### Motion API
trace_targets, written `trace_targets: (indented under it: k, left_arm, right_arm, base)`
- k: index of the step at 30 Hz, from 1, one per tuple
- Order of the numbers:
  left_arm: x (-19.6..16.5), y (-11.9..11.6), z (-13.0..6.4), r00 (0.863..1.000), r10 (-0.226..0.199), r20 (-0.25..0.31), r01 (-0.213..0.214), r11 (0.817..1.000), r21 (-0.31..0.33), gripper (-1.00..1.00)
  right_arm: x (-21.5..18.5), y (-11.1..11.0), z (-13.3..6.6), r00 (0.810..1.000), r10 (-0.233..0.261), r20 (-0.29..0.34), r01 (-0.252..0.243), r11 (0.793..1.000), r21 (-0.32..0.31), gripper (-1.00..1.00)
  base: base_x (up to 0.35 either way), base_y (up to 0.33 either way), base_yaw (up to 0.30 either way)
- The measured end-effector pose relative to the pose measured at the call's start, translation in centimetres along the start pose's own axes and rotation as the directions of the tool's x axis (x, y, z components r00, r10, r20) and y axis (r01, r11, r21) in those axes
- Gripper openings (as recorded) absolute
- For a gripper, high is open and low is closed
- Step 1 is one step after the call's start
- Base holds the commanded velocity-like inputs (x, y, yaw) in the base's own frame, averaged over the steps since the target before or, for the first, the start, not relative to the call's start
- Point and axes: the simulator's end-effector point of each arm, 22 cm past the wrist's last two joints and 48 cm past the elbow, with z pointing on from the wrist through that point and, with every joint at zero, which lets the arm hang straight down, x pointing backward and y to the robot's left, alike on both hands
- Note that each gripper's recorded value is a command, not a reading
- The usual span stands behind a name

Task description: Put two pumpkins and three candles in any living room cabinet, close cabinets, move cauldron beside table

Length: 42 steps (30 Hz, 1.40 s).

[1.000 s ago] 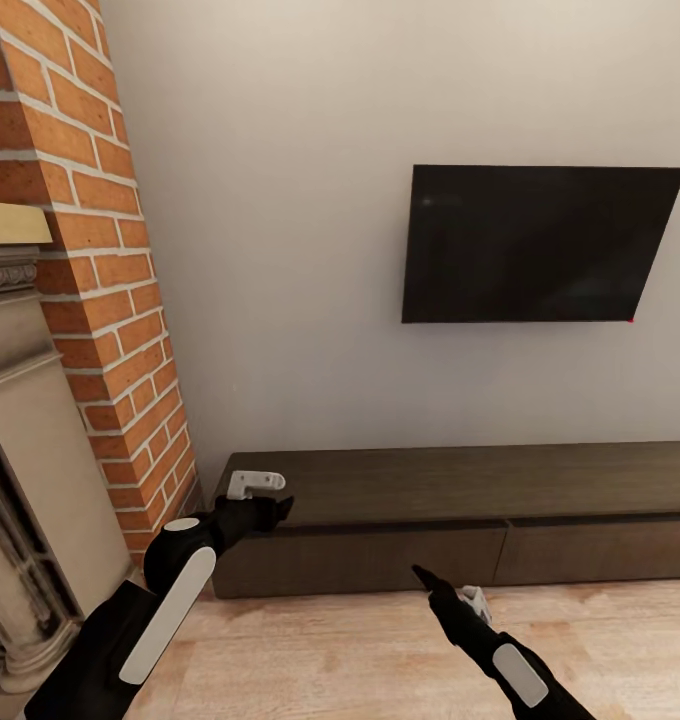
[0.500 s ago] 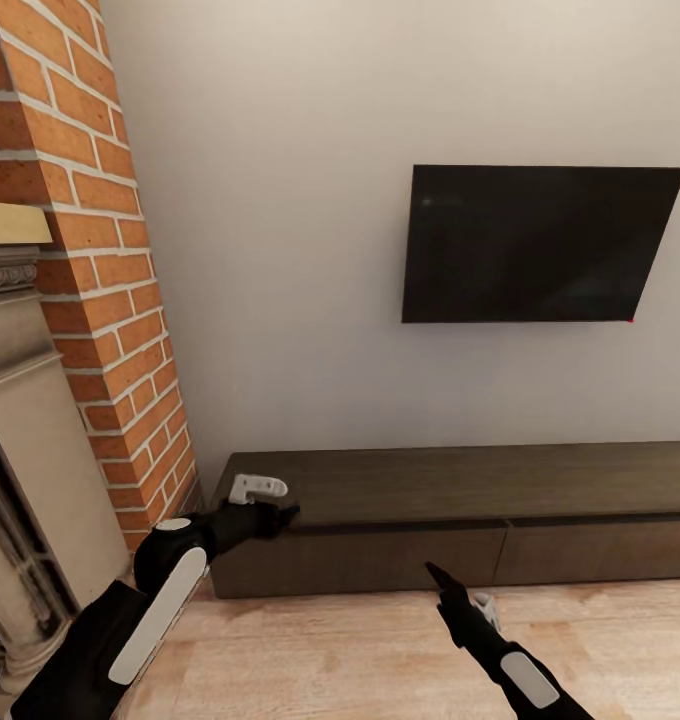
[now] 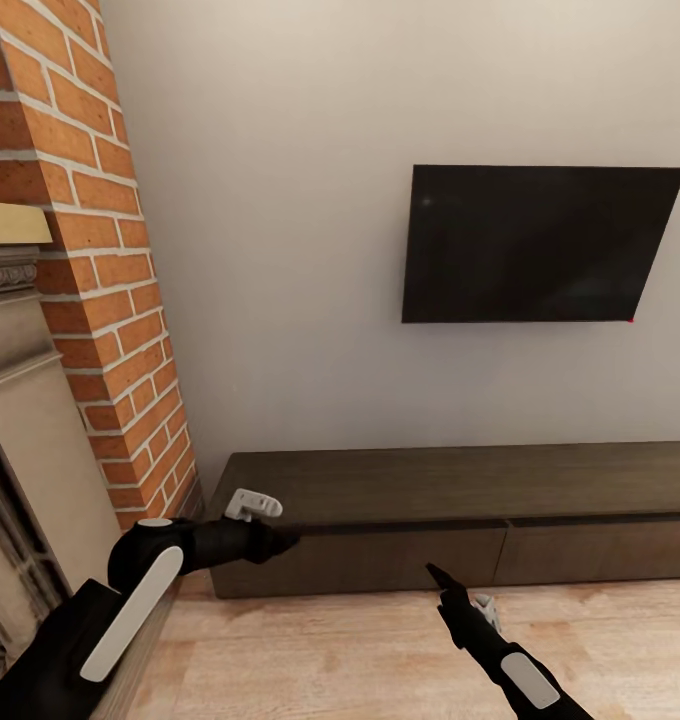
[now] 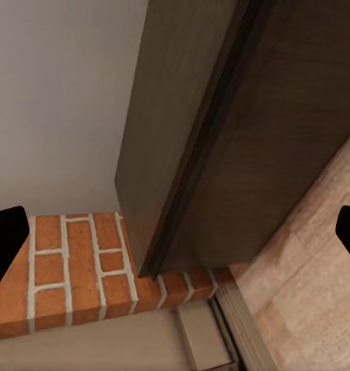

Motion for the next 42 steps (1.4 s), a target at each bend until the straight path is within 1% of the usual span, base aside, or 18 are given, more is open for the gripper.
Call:
trace_targets:
  k: [12,18,22,25,29,37,42]
  left_arm:
    - [-0.1,0.1,-0.2,1.0,-0.013,-0.001,0.013,1.0,0.007,1.0]
    - [-0.6,0.0,-0.6,1.0,-0.028,0.013,0.027,0.999,0.034,1.0]
    - [-1.4,-0.2,-1.1,0.999,-0.033,0.018,0.032,0.998,0.045,1.0]
    - [-2.0,-0.3,-1.4,0.999,-0.034,0.019,0.033,0.998,0.048,1.0]
    - [-2.0,-0.4,-1.3,0.999,-0.033,0.023,0.032,0.998,0.048,1.0]
    - [-2.0,-0.4,-1.4,0.999,-0.032,0.021,0.031,0.998,0.047,1.0]
    - [-2.0,-0.4,-1.4,0.999,-0.033,0.02,0.032,0.998,0.047,1.0]
  right_arm:
    - [0.0,0.0,0.0,1.0,0.0,0.001,0.0,1.0,0.001,1.0]
    - [-0.1,-0.1,0.0,1.0,0.0,0.006,0.0,1.0,0.003,1.0]
    - [-1.1,0.4,-0.4,0.999,0.028,0.034,-0.028,1.0,0.004,1.0]
    - [-1.5,0.8,-0.6,0.998,0.037,0.042,-0.037,0.999,0.004,1.0]
    - [-1.6,0.7,-0.7,0.998,0.041,0.046,-0.041,0.999,0.005,1.0]
    - [-1.3,-0.1,-0.9,0.998,0.052,0.046,-0.053,0.998,0.022,1.0]
    - [-1.4,-0.2,-0.9,0.997,0.058,0.05,-0.059,0.998,0.025,1.0]
  base:
    - [0.0,0.0,0.0]
    - [0.0,0.0,0.0]
    - [0.0,0.0,0.0]
    - [0.0,0.0,0.0]
    - [0.02,0.015,0.0]
    - [0.197,0.155,0.0]
    - [0.257,0.175,0.0]
